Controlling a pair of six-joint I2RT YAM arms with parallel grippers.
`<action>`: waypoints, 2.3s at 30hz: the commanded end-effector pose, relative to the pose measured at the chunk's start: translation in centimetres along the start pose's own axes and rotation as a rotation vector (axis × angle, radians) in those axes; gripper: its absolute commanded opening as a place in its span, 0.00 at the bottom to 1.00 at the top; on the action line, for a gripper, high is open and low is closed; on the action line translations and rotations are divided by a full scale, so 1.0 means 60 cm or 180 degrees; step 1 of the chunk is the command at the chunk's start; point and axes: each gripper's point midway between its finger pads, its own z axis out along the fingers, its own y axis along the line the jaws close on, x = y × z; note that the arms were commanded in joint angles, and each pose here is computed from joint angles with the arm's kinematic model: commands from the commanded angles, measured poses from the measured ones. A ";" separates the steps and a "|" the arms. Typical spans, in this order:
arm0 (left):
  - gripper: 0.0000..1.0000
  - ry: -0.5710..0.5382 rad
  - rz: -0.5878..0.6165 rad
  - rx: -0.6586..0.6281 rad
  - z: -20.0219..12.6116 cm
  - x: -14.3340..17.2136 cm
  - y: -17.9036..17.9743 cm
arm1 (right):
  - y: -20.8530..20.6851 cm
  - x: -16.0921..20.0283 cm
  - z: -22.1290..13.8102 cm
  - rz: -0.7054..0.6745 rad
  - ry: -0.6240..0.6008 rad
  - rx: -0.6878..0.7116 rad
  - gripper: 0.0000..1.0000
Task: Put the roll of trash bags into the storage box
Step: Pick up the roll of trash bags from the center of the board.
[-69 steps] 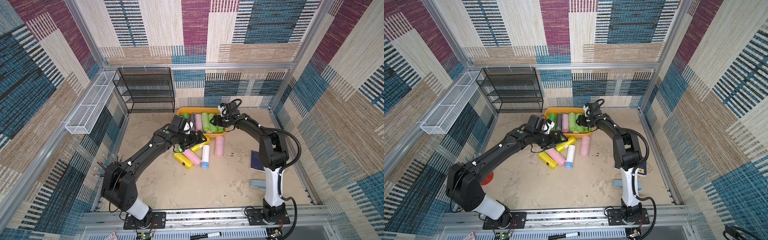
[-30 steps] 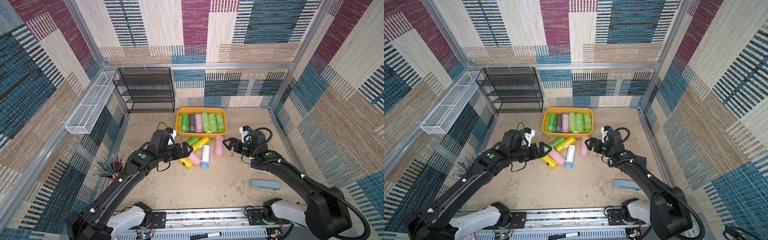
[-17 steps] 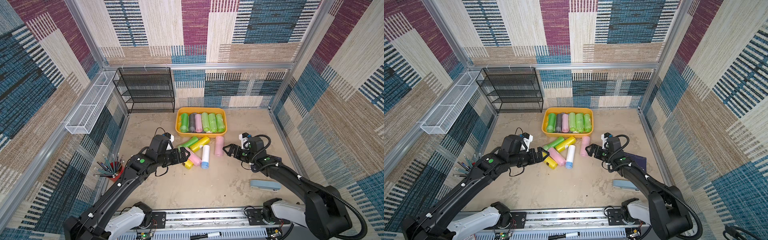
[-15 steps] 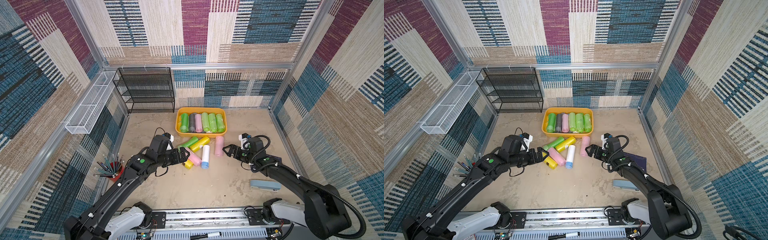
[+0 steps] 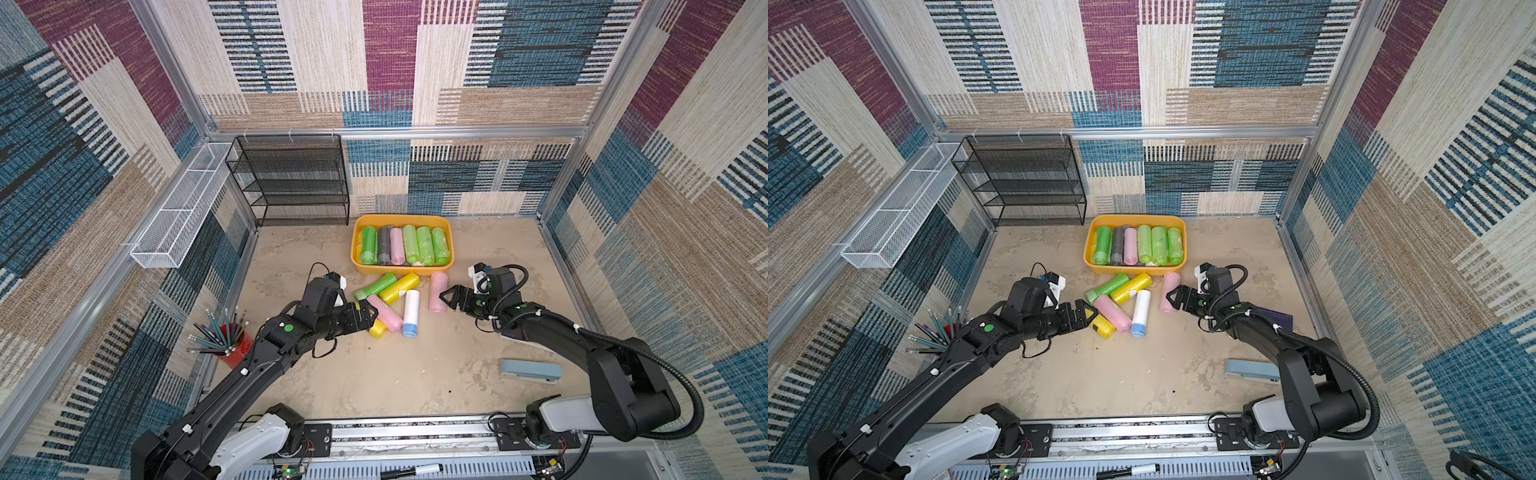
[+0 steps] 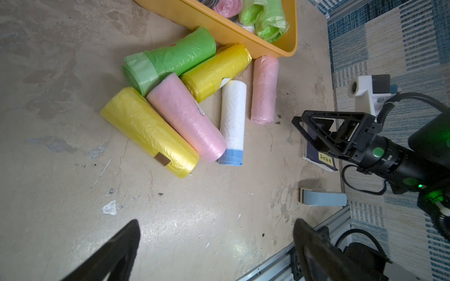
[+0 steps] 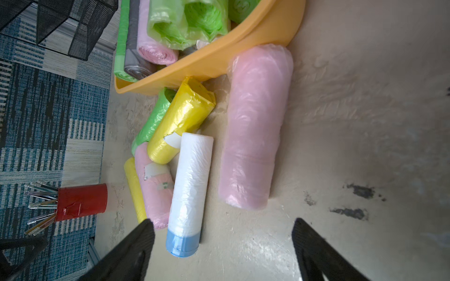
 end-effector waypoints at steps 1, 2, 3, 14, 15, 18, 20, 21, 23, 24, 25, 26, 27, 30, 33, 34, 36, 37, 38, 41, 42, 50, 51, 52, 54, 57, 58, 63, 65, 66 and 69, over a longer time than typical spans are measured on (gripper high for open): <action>0.98 -0.0067 -0.0036 0.0070 0.007 -0.011 -0.009 | 0.012 -0.010 0.010 -0.0065 -0.0016 -0.0114 0.81; 0.98 -0.0051 -0.0037 0.0076 0.010 -0.010 -0.009 | 0.010 -0.009 0.014 -0.0050 0.0000 -0.0114 0.78; 0.98 -0.0040 -0.0035 0.0085 0.012 -0.010 -0.011 | 0.009 -0.009 0.017 -0.0044 0.0011 -0.0117 0.74; 0.98 0.0064 -0.0046 0.0074 0.034 -0.003 -0.005 | -0.012 -0.029 0.055 -0.0088 0.0036 0.0140 0.65; 0.98 0.0071 -0.0048 0.0068 0.036 -0.002 -0.004 | -0.013 -0.031 0.060 -0.0097 0.0047 0.0158 0.65; 0.98 0.0084 -0.0049 0.0057 0.039 -0.001 -0.003 | -0.021 -0.029 0.079 -0.0114 0.0163 0.0297 0.64; 0.98 0.0093 -0.0044 0.0039 0.040 0.000 -0.001 | -0.026 -0.026 0.092 -0.0169 0.0226 0.0426 0.64; 0.98 0.0098 -0.0038 0.0027 0.041 0.000 0.000 | -0.028 -0.024 0.098 -0.0200 0.0253 0.0491 0.64; 0.98 0.0111 -0.0024 -0.0003 0.042 0.001 0.004 | -0.031 -0.019 0.109 -0.0264 0.0308 0.0631 0.65; 0.98 0.0113 -0.0014 -0.0018 0.043 0.000 0.005 | -0.033 -0.015 0.114 -0.0287 0.0346 0.0693 0.65; 0.98 0.0116 -0.0009 -0.0032 0.043 0.001 0.006 | -0.034 -0.013 0.120 -0.0312 0.0377 0.0752 0.65; 0.98 0.0117 0.0001 -0.0041 0.043 0.001 0.007 | -0.035 -0.010 0.125 -0.0350 0.0400 0.0818 0.65; 0.99 0.0122 0.0003 -0.0059 0.043 0.001 0.010 | -0.037 -0.008 0.129 -0.0381 0.0414 0.0880 0.65; 0.98 0.0131 0.0008 -0.0084 0.043 0.003 0.013 | -0.048 -0.001 0.139 -0.0424 0.0488 0.1069 0.66; 0.98 0.0131 0.0004 -0.0106 0.042 0.003 0.016 | -0.060 -0.002 0.143 -0.0491 0.0513 0.1257 0.66; 0.98 0.0134 0.0002 -0.0109 0.042 0.004 0.017 | -0.063 -0.002 0.143 -0.0520 0.0525 0.1316 0.65; 0.98 0.0129 0.0006 -0.0119 0.041 0.005 0.019 | -0.067 -0.005 0.142 -0.0568 0.0526 0.1415 0.65; 0.98 0.0129 0.0012 -0.0128 0.040 0.005 0.020 | -0.069 -0.006 0.142 -0.0596 0.0530 0.1449 0.65; 0.98 0.0125 0.0011 -0.0139 0.039 0.005 0.022 | -0.071 -0.007 0.142 -0.0609 0.0537 0.1486 0.66; 0.98 0.0124 0.0025 -0.0165 0.037 0.006 0.025 | -0.080 -0.005 0.137 -0.0655 0.0559 0.1614 0.66; 0.98 0.0121 0.0028 -0.0170 0.036 0.006 0.025 | -0.083 -0.006 0.135 -0.0660 0.0557 0.1652 0.65; 0.98 0.0071 0.0053 -0.0177 0.028 0.001 0.024 | -0.088 0.013 0.117 -0.0609 0.0549 0.1623 0.57; 0.98 0.0061 0.0058 -0.0181 0.026 0.000 0.024 | -0.086 0.014 0.115 -0.0593 0.0543 0.1592 0.56; 0.98 0.0049 0.0068 -0.0183 0.024 -0.001 0.024 | -0.083 0.016 0.114 -0.0581 0.0536 0.1554 0.56; 0.98 0.0032 0.0068 -0.0202 0.022 -0.001 0.026 | -0.079 0.021 0.110 -0.0563 0.0534 0.1495 0.54; 0.98 0.0025 0.0056 -0.0219 0.022 -0.001 0.029 | -0.070 0.024 0.102 -0.0545 0.0515 0.1411 0.48; 0.98 0.0036 0.0052 -0.0219 0.023 0.001 0.030 | -0.066 0.022 0.100 -0.0539 0.0496 0.1380 0.47; 0.98 0.0055 0.0031 -0.0206 0.026 0.003 0.029 | -0.041 0.018 0.085 -0.0519 0.0418 0.1189 0.46; 0.98 0.0052 0.0029 -0.0191 0.025 0.002 0.027 | -0.028 0.016 0.080 -0.0506 0.0370 0.1078 0.44; 0.98 0.0050 0.0025 -0.0186 0.025 0.001 0.027 | -0.022 0.015 0.078 -0.0503 0.0348 0.1020 0.44; 0.98 0.0057 0.0015 -0.0185 0.026 0.004 0.028 | -0.010 0.014 0.076 -0.0511 0.0311 0.0887 0.43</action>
